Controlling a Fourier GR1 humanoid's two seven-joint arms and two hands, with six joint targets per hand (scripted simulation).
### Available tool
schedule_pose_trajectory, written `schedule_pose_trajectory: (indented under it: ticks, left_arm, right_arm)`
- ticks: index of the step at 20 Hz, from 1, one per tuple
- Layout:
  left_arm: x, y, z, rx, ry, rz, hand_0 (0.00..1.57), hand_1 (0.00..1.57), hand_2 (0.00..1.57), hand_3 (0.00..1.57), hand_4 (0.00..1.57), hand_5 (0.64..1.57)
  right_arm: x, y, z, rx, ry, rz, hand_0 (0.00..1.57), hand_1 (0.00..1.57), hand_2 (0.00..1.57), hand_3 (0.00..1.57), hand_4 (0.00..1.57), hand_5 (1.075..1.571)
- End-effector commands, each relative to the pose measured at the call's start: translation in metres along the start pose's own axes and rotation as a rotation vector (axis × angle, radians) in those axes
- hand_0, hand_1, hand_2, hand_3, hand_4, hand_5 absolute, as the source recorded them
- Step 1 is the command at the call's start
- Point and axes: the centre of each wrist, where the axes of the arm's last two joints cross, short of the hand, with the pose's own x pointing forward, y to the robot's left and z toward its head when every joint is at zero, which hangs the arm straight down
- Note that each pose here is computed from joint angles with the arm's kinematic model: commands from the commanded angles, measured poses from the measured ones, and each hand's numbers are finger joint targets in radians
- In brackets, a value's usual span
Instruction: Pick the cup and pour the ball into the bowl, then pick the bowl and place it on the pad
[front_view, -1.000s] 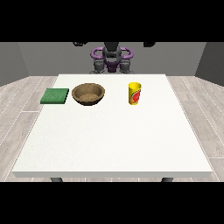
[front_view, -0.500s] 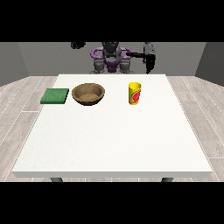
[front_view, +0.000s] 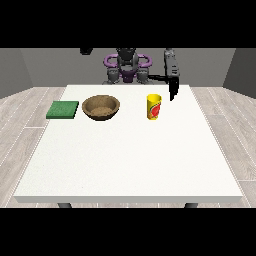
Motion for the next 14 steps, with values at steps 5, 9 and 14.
schedule_pose_trajectory:
  ticks: [5, 9, 14]
  left_arm:
    - [-0.036, -0.008, 0.004, 0.003, 0.042, 0.011, 0.00, 0.00, 0.00, 0.00, 0.00, 1.439]
    - [-0.049, 0.002, 0.011, 0.051, -0.016, 0.010, 0.00, 0.00, 0.00, 0.00, 0.00, 1.421]
    - [-0.046, 0.014, -0.010, 0.092, -0.023, -0.006, 0.00, 0.00, 0.00, 0.00, 0.00, 1.429]
  right_arm:
    - [-0.014, -0.023, 0.015, -0.013, 0.034, -0.017, 0.00, 0.00, 0.00, 0.00, 0.00, 1.566]
    - [0.019, -0.041, 0.008, 0.011, -0.073, 0.014, 0.00, 0.00, 0.00, 0.00, 0.00, 1.568]
    - [0.030, -0.045, 0.021, 0.020, -0.069, 0.002, 0.00, 0.00, 0.00, 0.00, 0.00, 1.567]
